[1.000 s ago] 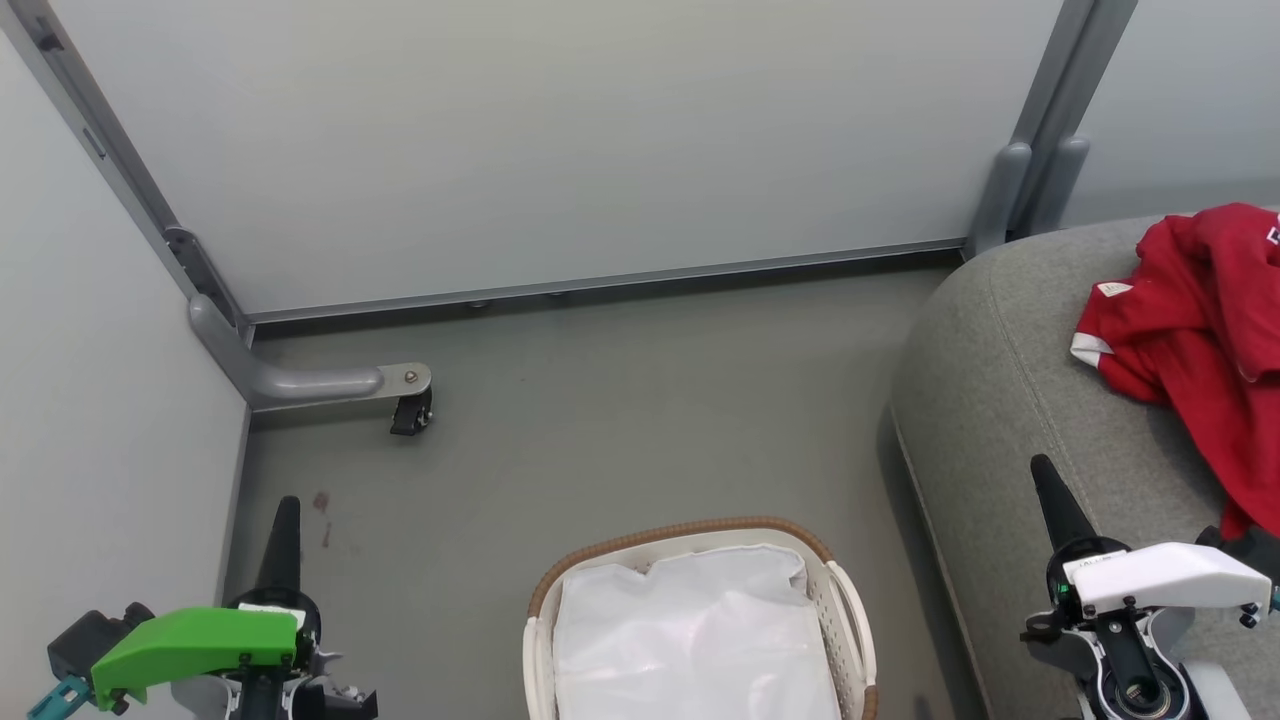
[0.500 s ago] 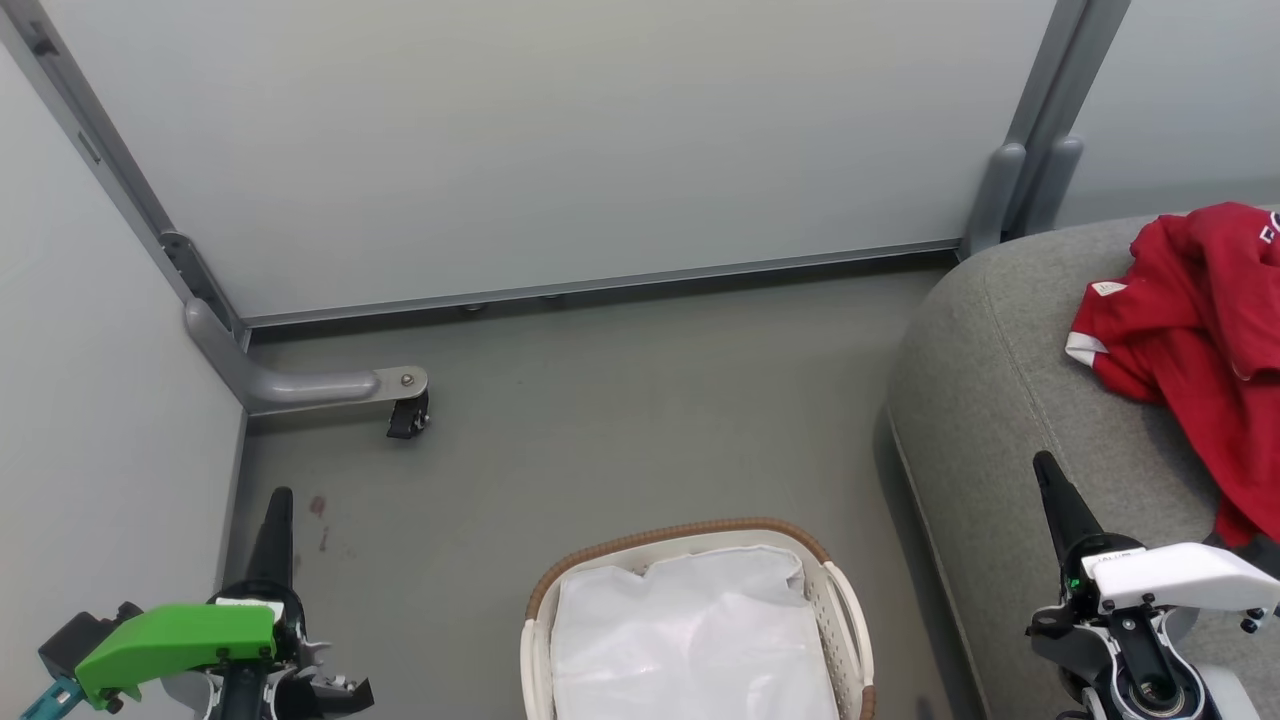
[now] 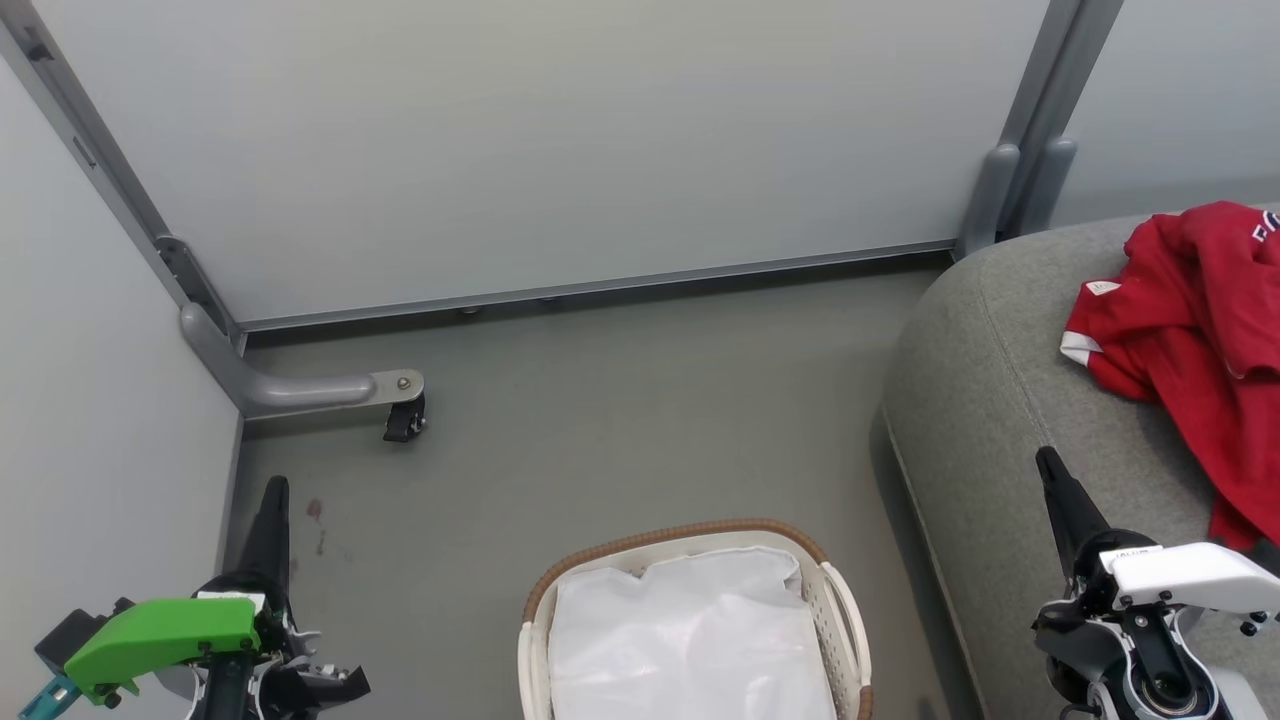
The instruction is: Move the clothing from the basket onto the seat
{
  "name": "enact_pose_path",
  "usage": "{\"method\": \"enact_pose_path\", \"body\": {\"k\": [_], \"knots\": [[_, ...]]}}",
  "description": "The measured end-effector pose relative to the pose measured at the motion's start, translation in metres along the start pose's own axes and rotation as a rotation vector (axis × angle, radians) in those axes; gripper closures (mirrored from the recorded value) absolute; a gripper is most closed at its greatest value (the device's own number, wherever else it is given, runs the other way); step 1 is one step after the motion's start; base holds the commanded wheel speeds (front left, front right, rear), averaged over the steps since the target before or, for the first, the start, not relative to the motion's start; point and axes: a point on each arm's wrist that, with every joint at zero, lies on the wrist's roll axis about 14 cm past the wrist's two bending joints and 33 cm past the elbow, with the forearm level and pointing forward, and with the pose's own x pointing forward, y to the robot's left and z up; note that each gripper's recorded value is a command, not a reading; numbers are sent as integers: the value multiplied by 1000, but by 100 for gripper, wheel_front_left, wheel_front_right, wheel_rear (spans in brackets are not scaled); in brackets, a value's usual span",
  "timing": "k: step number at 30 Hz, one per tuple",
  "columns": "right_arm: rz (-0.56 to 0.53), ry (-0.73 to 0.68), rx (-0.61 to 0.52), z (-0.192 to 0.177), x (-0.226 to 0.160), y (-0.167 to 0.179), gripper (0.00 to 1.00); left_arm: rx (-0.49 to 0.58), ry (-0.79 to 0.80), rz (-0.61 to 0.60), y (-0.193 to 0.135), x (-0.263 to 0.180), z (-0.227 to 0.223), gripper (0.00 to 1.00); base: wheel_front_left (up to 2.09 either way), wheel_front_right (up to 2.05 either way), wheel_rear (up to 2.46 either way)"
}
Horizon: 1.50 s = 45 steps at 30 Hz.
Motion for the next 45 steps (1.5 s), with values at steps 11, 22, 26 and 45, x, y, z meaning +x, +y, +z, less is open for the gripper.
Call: {"method": "enact_pose_path", "body": {"k": [11, 22, 26, 45], "knots": [[17, -2, 78, 3, -1, 4, 100, -65, 4, -24, -6, 2, 1, 100, 0, 0, 0], [19, -3, 87, 3, -1, 4, 100, -73, 3, -30, -8, 3, 1, 100, 0, 0, 0], [19, -3, 87, 3, -1, 4, 100, -73, 3, -30, -8, 3, 1, 100, 0, 0, 0], [19, -3, 87, 3, -1, 4, 100, -73, 3, -31, -8, 3, 1, 100, 0, 0, 0]]}}
